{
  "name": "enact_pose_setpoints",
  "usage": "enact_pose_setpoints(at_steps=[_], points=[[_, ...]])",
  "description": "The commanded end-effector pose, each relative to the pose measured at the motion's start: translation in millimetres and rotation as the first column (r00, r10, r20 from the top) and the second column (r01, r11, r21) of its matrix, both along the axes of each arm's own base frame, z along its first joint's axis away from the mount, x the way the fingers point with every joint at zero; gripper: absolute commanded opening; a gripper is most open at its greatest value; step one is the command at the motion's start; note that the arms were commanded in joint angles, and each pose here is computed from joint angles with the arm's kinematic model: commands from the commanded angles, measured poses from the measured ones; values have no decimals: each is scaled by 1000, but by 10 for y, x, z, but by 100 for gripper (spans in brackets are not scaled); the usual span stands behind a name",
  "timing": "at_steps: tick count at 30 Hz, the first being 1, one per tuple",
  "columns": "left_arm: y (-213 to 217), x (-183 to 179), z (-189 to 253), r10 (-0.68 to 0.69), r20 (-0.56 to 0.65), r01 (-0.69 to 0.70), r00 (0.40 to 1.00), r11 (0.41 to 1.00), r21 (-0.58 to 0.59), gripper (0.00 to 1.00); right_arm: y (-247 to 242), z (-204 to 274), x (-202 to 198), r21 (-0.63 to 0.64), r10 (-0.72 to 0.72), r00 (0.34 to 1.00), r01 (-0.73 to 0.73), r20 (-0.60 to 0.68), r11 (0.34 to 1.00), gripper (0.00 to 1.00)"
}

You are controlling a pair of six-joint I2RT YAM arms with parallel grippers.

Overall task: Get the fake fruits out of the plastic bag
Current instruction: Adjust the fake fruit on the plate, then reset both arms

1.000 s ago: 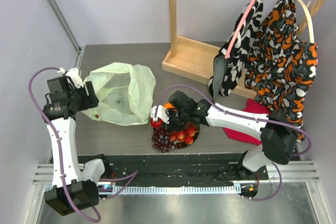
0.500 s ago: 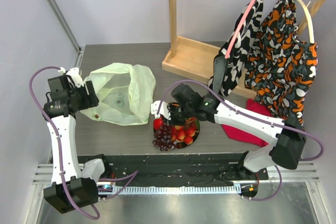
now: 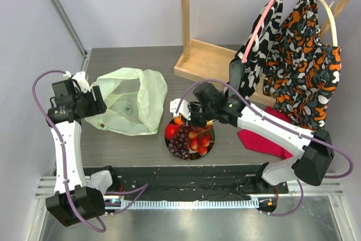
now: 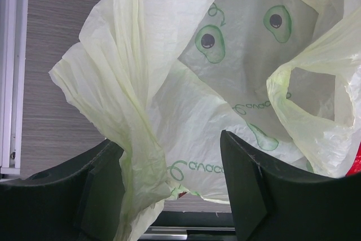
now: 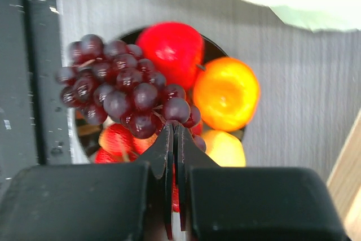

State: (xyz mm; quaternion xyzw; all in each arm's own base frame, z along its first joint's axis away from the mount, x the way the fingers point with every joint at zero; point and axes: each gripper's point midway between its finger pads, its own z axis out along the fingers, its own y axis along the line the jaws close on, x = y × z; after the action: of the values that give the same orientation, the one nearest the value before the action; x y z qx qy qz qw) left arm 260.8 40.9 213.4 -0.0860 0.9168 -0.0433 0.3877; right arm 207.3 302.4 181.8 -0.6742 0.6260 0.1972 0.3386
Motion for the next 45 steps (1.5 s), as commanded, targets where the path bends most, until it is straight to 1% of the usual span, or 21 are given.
enact_pose_setpoints(at_steps=[1,4,5,6,7,9,11,15,16,19,22,27,28,30,31,33,34,36,39,42,45], points=[[9,83,99,0,50,1,999,1000,-5,67,24,191,249,33,-21,997,19,74,999,1],[1,71,90,-1,50,1,999,1000,-6,67,-1,125,303,18,-38,997,37,72,999,1],[2,61,84,1,49,0,999,1000,-6,67,-21,40,321,-2,-49,997,49,64,999,3],[-2,59,88,0,51,1,999,1000,-7,67,-18,11,341,-7,-55,996,55,66,998,10],[-4,55,79,-2,47,2,999,1000,-6,67,-26,-33,347,-16,-60,996,62,61,998,14],[-6,45,95,-4,52,4,999,1000,-2,67,-41,-126,388,-29,-89,994,91,61,995,27],[7,33,90,0,46,0,999,1000,3,67,-51,-162,401,-33,-109,992,111,56,993,34],[-12,16,97,-8,49,8,999,1000,2,65,-50,-137,484,-31,-137,987,140,84,990,43],[-14,15,91,-7,47,7,999,1000,0,65,-48,-114,507,-29,-139,986,142,96,989,47],[-14,13,95,-7,50,7,999,1000,1,65,-45,-81,561,-31,-147,982,152,114,988,50],[-11,16,107,-5,52,5,999,1000,1,66,-30,-44,570,-22,-149,982,153,116,988,50],[-23,9,130,-12,56,12,998,1000,1,67,56,167,528,44,-152,984,148,91,988,53],[-25,11,136,-13,58,13,998,1000,0,68,94,285,514,80,-156,985,149,79,986,54],[-34,17,137,-17,57,17,998,1000,-4,68,130,382,486,110,-164,984,157,62,982,61],[-37,16,131,-18,55,18,998,1000,-6,68,142,469,485,135,-185,981,177,50,975,68],[-37,29,150,-17,58,18,998,1000,-8,69,126,525,502,149,-215,975,206,47,967,99],[-35,35,164,-17,61,18,998,1000,-7,70,107,536,532,153,-236,970,226,54,962,100],[-11,47,205,-7,67,7,998,1000,1,98,31,588,655,170,-327,941,311,81,935,100],[12,60,271,-1,78,0,997,1000,11,100,-101,607,811,194,-441,892,417,98,888,100],[2,33,372,-8,84,6,996,1000,19,100,-218,651,872,218,-492,866,465,88,858,100],[6,-20,536,-14,104,10,994,999,43,100,-321,618,828,220,-521,850,495,76,840,100]])
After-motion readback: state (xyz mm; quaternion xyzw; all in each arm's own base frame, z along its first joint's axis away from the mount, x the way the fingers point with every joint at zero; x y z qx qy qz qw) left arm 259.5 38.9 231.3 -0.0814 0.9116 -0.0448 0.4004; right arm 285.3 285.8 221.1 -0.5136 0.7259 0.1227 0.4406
